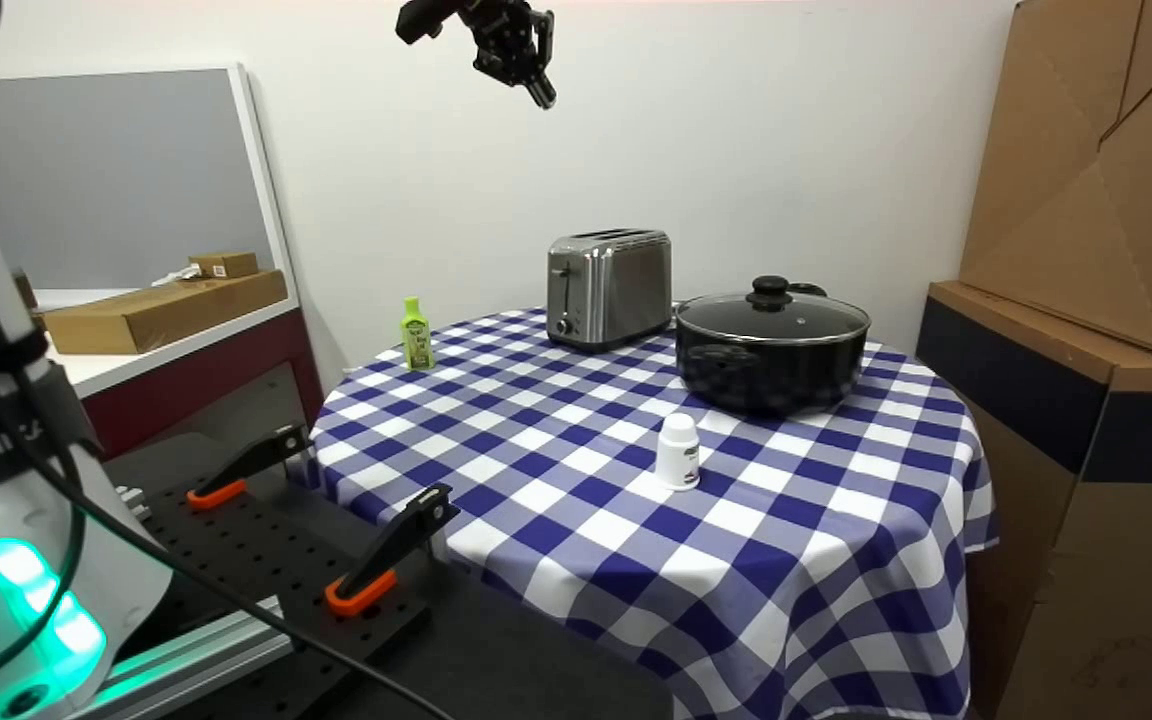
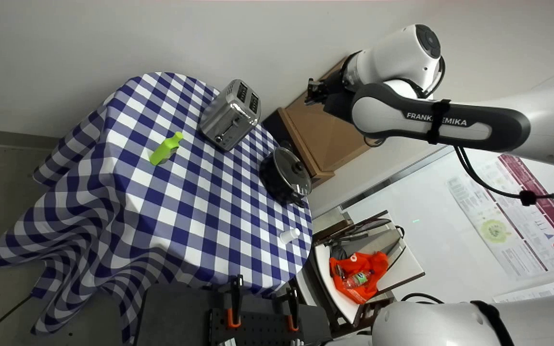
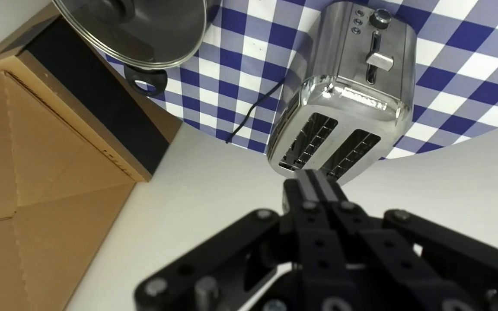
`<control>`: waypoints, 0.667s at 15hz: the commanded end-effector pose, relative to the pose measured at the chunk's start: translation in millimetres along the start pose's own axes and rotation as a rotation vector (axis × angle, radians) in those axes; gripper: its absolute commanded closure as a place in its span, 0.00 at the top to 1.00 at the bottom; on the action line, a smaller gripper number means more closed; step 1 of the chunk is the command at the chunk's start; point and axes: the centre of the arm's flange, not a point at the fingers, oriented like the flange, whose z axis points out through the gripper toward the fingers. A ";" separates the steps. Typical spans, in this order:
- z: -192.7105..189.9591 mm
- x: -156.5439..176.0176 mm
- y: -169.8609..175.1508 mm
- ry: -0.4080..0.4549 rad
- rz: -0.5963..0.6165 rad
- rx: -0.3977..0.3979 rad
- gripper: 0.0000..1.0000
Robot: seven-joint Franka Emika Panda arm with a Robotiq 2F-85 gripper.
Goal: Push the lever on the toaster downwards.
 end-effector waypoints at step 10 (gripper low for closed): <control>4.9 -0.5 -2.1 -0.006 0.006 0.002 0.00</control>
